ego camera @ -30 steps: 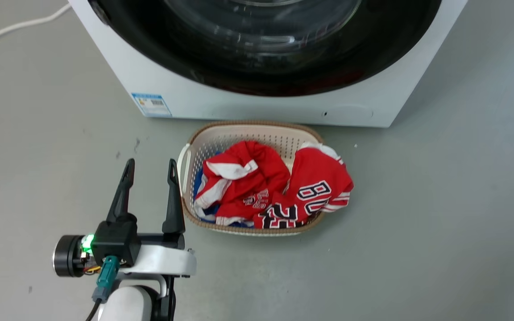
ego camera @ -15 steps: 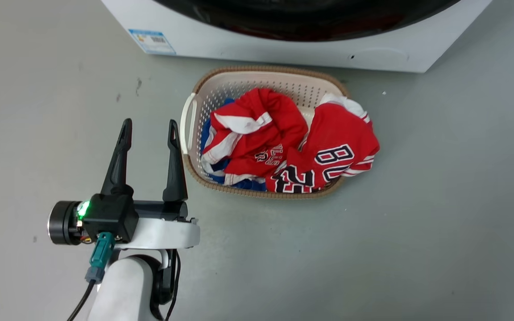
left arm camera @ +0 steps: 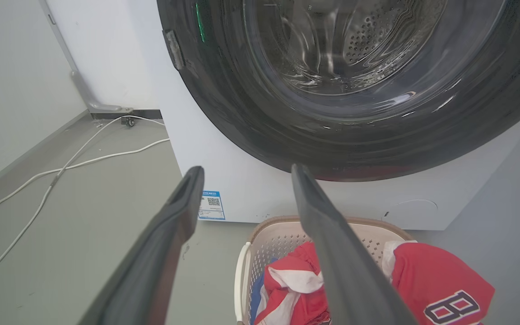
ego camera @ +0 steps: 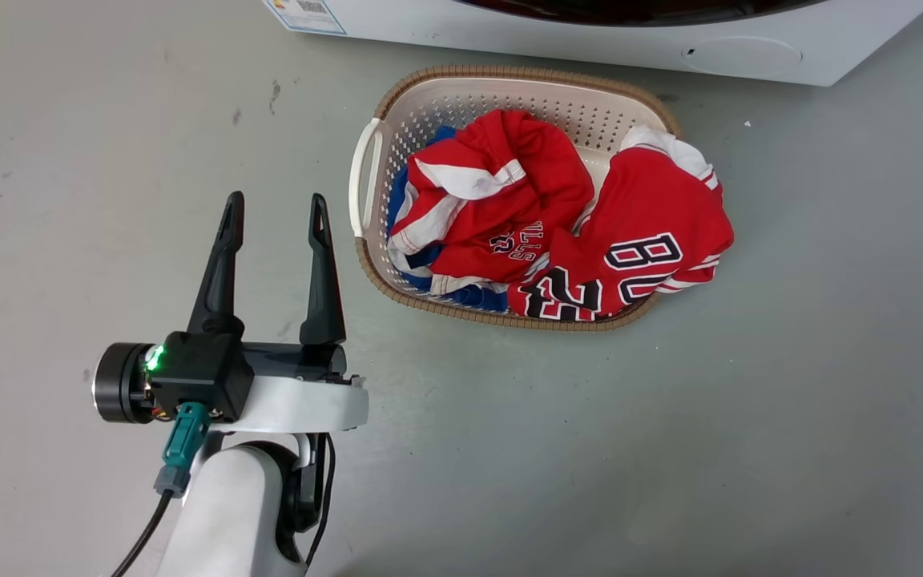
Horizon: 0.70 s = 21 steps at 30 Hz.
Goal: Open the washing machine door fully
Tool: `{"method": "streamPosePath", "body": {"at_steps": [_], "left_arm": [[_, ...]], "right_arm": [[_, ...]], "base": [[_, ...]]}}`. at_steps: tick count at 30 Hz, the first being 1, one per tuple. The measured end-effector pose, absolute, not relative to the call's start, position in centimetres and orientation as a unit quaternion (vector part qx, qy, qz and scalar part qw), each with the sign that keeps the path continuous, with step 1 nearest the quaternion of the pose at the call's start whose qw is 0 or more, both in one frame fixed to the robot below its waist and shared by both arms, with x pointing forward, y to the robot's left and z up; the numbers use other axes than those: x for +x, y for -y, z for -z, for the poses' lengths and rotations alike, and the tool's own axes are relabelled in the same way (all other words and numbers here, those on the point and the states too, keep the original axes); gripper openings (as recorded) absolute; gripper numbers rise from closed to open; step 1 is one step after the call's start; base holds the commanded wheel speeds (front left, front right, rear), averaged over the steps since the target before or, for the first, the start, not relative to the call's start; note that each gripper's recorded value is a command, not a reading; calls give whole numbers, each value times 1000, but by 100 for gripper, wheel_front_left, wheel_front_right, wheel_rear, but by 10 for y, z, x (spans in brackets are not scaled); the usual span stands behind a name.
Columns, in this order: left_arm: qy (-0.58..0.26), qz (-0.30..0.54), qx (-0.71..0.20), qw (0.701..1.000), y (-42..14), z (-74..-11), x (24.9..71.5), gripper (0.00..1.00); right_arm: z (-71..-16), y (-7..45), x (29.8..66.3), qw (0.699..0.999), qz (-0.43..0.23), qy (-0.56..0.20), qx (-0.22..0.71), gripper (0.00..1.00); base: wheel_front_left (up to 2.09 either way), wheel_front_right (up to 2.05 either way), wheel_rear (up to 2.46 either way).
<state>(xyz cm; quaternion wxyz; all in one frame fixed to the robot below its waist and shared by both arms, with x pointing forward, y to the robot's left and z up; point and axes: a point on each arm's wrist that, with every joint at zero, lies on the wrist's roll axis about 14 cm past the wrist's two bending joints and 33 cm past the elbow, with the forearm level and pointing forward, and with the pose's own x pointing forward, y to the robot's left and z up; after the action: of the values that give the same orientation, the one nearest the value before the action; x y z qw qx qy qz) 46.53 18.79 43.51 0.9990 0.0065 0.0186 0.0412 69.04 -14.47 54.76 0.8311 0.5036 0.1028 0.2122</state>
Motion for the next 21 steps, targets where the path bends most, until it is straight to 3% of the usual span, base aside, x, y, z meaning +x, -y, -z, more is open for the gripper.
{"method": "streamPosePath", "body": {"at_steps": [10, 21], "left_arm": [[-22, -41, 4, 999, -186, -431, 467, 100], [-3, -29, 0, 1000, -178, -446, 469, 100]], "right_arm": [[-537, 124, 679, 831, -249, -160, 470, 0], [-530, 100, 623, 820, -303, -217, 435, 0]], "base": [[0, 0, 0], [0, 0, 0]]}}
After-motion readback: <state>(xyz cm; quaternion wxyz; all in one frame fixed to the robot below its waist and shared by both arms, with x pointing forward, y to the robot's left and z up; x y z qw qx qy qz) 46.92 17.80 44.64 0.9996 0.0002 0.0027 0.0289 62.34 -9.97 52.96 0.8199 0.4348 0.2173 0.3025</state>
